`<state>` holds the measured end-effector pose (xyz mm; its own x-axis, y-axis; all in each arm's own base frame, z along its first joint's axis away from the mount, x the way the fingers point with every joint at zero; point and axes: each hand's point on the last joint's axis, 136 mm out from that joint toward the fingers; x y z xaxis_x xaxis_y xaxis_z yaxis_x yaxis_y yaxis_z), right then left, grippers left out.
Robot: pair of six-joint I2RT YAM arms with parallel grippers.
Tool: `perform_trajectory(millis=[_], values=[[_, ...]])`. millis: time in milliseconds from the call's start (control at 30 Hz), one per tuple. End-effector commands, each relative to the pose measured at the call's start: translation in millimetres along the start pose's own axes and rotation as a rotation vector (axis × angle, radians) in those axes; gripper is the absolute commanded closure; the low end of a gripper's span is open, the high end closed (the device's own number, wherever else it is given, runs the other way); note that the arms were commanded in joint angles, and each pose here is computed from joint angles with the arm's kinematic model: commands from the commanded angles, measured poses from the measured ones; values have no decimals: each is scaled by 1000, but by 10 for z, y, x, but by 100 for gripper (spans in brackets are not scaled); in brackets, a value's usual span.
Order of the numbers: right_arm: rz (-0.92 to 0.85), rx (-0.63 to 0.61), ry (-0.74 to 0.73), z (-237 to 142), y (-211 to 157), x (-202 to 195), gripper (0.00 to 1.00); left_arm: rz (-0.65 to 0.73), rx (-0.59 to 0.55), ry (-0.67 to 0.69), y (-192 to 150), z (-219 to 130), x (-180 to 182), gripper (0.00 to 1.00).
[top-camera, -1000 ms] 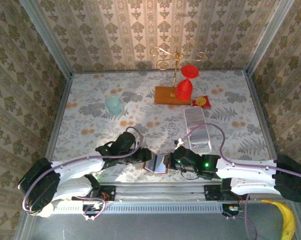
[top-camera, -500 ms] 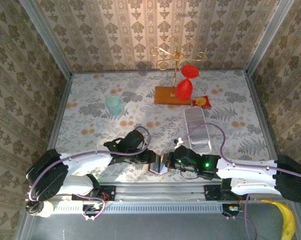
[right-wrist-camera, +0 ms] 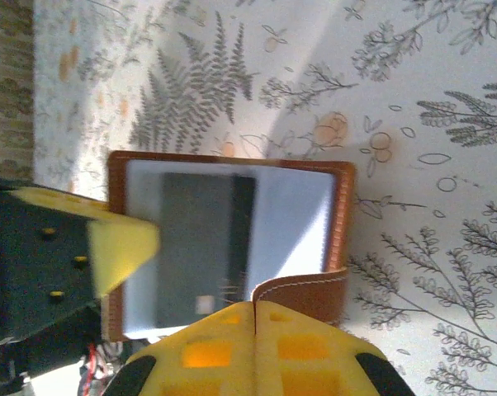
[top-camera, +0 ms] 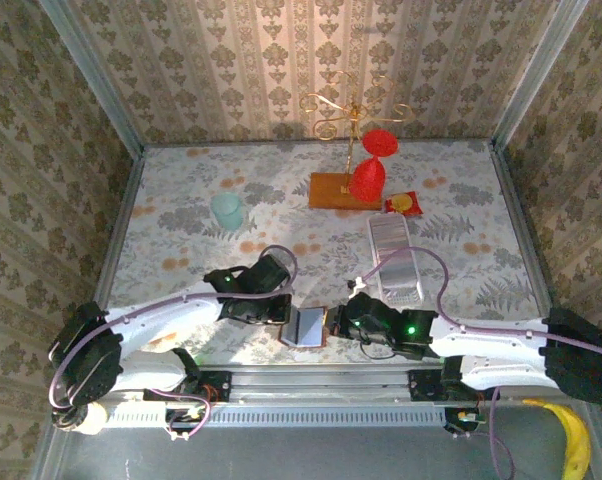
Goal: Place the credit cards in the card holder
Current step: Close the card holder at the bottom-center of the table.
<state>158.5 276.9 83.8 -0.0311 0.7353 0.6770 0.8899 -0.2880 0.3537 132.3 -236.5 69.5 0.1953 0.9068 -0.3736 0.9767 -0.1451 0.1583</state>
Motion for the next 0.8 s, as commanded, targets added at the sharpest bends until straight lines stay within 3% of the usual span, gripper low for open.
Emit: perform_trajectory(millis=[0,167,400,767], values=[[-13,6,-43,109,-51,-110,100,20,20,242,-116,-171,442,100],[-13,44,-18,297,-156,-87,100,28,19,350,-97,-305,496,100],[-15,73,26,398,-239,-53,100,35,103,334,-166,-49,147,100],[-17,68,25,313,-266,-186,100,-18,141,158,-153,279,-358,62]])
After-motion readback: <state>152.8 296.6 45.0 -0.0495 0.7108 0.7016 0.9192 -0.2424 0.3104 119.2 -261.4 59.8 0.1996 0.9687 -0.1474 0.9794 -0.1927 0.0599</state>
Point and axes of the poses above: each hand's point on the last joint's axis, 136 mm out from that joint toward the fingers, its own z axis out along the fingers, its own x axis along the line the jaws close on, y = z × x, and after that the axes turned 1 degree about -z, right-handed
